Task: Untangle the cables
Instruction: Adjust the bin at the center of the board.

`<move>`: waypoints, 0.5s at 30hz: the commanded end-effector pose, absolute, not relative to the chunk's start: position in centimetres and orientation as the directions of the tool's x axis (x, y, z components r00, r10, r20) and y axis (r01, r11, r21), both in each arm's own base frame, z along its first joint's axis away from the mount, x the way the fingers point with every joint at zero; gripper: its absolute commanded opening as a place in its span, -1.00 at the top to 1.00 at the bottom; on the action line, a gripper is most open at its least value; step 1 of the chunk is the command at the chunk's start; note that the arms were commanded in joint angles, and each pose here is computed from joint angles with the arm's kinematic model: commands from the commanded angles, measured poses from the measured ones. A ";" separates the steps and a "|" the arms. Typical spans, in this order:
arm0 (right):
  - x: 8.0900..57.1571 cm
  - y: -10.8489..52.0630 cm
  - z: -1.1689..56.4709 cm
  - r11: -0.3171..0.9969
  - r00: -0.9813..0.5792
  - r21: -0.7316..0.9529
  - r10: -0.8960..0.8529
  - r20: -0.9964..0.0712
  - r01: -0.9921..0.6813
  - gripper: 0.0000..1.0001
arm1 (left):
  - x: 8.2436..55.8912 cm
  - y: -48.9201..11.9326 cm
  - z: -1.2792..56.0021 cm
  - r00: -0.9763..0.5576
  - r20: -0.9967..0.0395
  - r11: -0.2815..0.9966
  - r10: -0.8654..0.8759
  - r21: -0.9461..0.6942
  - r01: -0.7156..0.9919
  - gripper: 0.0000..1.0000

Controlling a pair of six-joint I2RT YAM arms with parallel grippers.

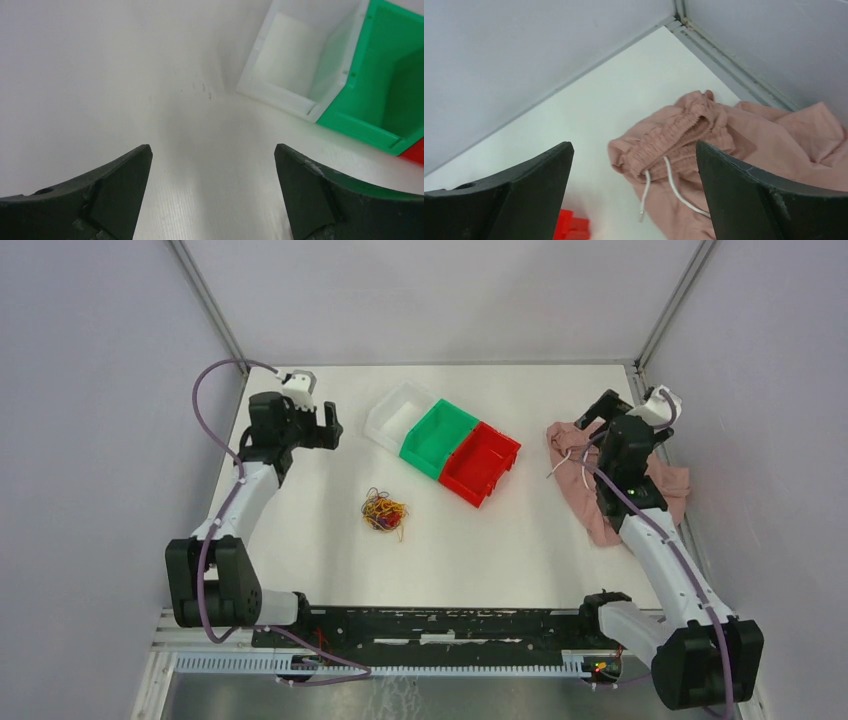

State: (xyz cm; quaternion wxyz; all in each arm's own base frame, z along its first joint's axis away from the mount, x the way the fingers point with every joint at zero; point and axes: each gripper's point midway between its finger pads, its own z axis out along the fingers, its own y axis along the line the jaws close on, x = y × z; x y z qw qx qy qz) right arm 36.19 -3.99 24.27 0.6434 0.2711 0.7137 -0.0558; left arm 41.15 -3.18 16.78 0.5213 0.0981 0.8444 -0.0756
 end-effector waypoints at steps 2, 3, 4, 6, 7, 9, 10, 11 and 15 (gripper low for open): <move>37.9 0.5 25.5 0.847 -0.165 0.412 0.484 -0.859 0.335 -0.99 | 40.6 -5.0 19.9 -0.497 -0.863 0.935 0.089 -0.100 0.341 -0.99; 38.6 1.8 25.2 0.849 -0.220 0.426 0.501 -0.837 0.314 -0.99 | 40.5 -5.2 20.1 -0.508 -0.857 0.933 0.084 -0.111 0.343 -0.99; 39.3 3.4 24.8 0.843 -0.268 0.446 0.523 -0.809 0.301 -0.99 | 40.4 -5.3 20.3 -0.513 -0.854 0.930 0.084 -0.118 0.348 -0.99; 40.2 6.3 24.2 0.853 -0.330 0.434 0.514 -0.792 0.289 -0.98 | 40.0 -5.4 20.3 -0.529 -0.844 0.927 0.085 -0.128 0.352 -0.99; 40.7 8.0 24.1 0.863 -0.348 0.423 0.500 -0.793 0.276 -0.97 | 39.8 -5.4 20.1 -0.540 -0.837 0.927 0.088 -0.130 0.352 -0.99; 41.5 11.1 23.8 0.888 -0.385 0.379 0.455 -0.803 0.259 -0.94 | 39.3 -5.4 19.9 -0.563 -0.821 0.926 0.096 -0.133 0.352 -0.99; 42.1 12.6 23.4 0.898 -0.407 0.364 0.437 -0.802 0.248 -0.91 | 39.0 -5.4 19.8 -0.571 -0.814 0.926 0.103 -0.131 0.354 -0.99; 42.5 14.1 22.9 0.906 -0.432 0.352 0.423 -0.797 0.236 -0.89 | 38.6 -5.3 19.7 -0.577 -0.809 0.926 0.109 -0.128 0.355 -0.99; 44.5 18.8 20.8 0.928 -0.521 0.306 0.372 -0.768 0.212 -0.86 | 37.3 -5.0 19.2 -0.595 -0.794 0.928 0.124 -0.119 0.353 -0.98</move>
